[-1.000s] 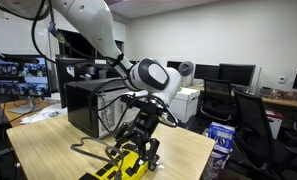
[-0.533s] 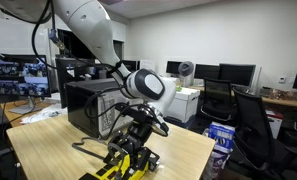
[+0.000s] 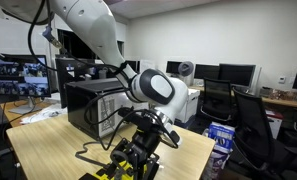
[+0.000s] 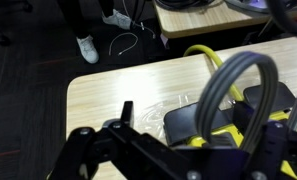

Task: Unplug the grey cable from the extension cable

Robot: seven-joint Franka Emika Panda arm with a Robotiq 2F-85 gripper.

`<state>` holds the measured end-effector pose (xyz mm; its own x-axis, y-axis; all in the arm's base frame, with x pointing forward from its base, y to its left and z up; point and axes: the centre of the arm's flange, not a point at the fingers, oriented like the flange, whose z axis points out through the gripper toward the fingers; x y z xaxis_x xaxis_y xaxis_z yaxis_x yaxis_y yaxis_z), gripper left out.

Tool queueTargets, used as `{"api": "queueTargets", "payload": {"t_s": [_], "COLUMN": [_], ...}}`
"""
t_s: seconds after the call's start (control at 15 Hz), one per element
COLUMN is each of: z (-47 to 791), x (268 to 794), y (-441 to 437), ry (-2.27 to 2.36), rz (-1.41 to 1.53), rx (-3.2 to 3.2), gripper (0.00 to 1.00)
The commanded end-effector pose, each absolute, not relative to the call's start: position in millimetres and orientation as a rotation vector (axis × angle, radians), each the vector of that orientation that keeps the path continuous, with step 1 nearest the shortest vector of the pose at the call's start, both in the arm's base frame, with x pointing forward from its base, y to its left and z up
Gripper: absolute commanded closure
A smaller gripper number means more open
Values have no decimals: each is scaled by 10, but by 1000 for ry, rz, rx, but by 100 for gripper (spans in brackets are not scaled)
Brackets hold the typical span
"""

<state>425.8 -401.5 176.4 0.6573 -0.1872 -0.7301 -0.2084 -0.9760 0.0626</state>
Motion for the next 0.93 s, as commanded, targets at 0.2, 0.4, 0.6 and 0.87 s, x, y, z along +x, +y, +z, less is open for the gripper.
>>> {"api": "queueTargets", "payload": {"t_s": [0.2,0.4,0.6,0.87], "z": [1833,1719,1623,1565], "x": [4402,4627,4720,4741], "y": [-3979,-3579,-3340,-3195], "ry": [221,116,46,19], "rz": [1171,1139,1159,1218], "rx": [-2869,-2891,-2885,-2869], "gripper": [0,0,0,0]}}
